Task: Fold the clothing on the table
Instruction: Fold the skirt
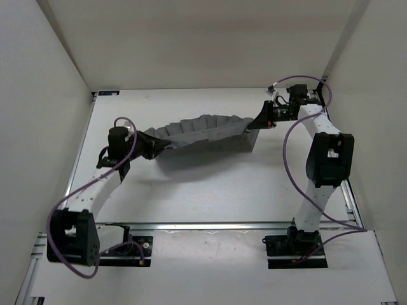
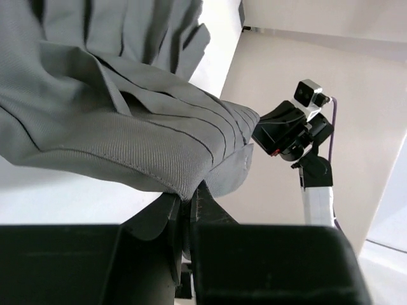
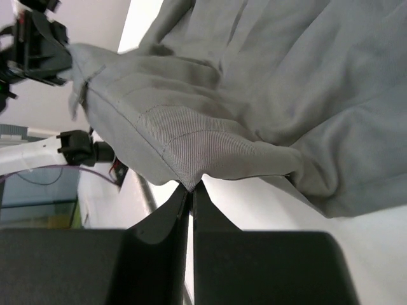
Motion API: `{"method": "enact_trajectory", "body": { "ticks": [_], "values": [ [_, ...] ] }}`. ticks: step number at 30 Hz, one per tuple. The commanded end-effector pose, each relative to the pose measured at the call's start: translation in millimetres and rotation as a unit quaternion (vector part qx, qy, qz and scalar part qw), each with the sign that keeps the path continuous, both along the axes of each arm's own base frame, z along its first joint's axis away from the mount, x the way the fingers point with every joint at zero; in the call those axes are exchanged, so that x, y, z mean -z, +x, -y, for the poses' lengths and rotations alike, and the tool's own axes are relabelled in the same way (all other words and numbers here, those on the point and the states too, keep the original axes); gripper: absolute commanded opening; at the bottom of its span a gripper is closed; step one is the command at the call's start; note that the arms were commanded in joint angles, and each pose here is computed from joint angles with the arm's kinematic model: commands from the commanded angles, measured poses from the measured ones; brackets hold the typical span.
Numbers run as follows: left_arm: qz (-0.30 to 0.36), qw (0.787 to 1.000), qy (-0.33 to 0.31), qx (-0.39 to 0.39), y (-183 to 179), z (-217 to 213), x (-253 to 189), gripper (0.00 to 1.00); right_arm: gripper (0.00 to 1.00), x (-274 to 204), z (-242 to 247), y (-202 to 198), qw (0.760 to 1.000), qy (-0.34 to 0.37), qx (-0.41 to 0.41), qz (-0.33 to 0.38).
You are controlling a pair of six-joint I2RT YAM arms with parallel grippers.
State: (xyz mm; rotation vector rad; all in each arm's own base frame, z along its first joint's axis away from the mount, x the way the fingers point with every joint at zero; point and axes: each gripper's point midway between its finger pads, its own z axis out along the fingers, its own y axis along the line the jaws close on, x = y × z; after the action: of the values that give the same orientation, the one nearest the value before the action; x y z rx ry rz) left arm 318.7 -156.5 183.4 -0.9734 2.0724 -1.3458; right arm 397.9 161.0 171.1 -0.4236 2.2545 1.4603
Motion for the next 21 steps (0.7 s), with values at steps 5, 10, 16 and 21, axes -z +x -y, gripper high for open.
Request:
{"method": "enact_trajectory", "body": {
  "ticks": [5,10,16,21],
  "values": [
    [0.039,0.997,0.070,0.012,55,-7,-12,0.00,0.00,4,20,24,0.999,-0.033,0.024,0.029],
    [0.015,0.993,0.091,0.073,37,9,18,0.00,0.00,33,24,-13,0.994,-0.102,0.017,0.020],
    [-0.023,0.992,0.093,0.088,-27,17,42,0.00,0.00,30,28,-63,0.990,-0.143,-0.012,0.011],
    [-0.024,0.989,0.115,0.093,-85,13,29,0.00,0.00,28,31,-156,0.985,-0.129,-0.075,-0.083]
  ]
}}
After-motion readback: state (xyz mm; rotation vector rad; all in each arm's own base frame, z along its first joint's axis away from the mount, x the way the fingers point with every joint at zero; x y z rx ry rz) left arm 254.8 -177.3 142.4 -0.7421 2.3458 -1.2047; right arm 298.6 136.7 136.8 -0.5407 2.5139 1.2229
